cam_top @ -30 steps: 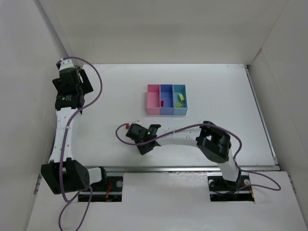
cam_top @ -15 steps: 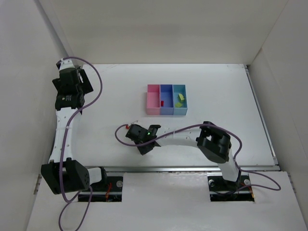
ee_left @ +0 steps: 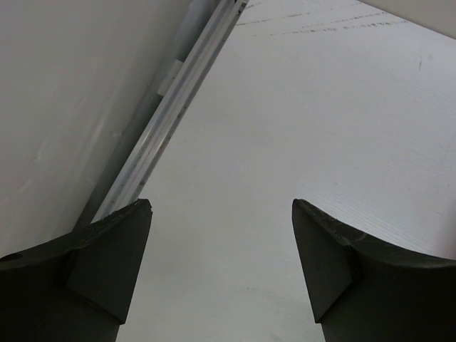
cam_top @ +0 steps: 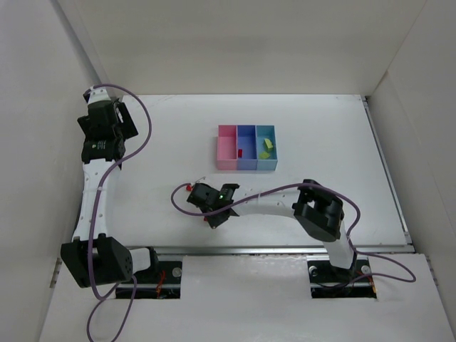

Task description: Sort the legos into containers by color

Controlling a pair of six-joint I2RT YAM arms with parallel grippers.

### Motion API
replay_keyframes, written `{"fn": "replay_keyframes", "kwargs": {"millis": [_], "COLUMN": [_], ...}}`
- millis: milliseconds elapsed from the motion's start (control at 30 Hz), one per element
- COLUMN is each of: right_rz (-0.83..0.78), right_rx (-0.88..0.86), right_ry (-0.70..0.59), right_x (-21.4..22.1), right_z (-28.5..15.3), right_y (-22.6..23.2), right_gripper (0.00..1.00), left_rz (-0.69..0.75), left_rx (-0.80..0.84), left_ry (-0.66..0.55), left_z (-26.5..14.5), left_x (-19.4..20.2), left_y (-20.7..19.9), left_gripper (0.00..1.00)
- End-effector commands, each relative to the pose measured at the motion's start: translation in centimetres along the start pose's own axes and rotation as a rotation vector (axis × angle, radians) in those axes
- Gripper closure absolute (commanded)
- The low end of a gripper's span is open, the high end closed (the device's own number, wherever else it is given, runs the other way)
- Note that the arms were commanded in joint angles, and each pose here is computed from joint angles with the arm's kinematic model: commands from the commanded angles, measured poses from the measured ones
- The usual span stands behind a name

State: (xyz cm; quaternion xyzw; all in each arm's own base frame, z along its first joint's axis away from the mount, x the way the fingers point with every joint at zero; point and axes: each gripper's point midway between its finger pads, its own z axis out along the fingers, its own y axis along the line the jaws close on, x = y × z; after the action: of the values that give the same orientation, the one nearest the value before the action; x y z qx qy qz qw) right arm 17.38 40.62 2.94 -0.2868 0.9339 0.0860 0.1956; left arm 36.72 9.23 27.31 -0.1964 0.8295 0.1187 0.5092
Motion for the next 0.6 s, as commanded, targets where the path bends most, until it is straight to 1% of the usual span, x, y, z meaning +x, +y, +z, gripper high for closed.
{"fn": "replay_keyframes", "kwargs": {"millis": [0, 367, 400, 433, 567], "right_rz": [-0.012, -0.014, -0.014, -0.012, -0.034], "right_rx": [-0.012, -0.025, -0.025, -0.030, -0.020], "right_ry": [-0.057, -0.040, -0.040, -0.049, -0.055], "right_x": [-1.55, -0.93, -0.93, -1.32, -1.43], "right_z": [-2.11, -1.80, -1.80, -1.99, -2.38], "right_y": [0.15, 0.25, 0.25, 0.45, 0.11], "right_gripper": [1.00, 0.99, 0.97, 0.92, 0.83], "left_rz": [-0.023, -0.023, -0.023, -0.023, -0.023], "left_rx": [0.003, 0.003, 0.003, 0.003, 0.003], "left_ry": [-0.039, -0.039, -0.039, -0.039, -0.039], "left_z": [-0.39, -0.39, -0.39, -0.39, -0.39], "left_x": [-0.91, -0.91, -0.91, -0.91, -0.91], "left_y": [0.16, 0.16, 0.16, 0.16, 0.16], "left_gripper": [0.22, 0.22, 0.22, 0.22, 0.22]}}
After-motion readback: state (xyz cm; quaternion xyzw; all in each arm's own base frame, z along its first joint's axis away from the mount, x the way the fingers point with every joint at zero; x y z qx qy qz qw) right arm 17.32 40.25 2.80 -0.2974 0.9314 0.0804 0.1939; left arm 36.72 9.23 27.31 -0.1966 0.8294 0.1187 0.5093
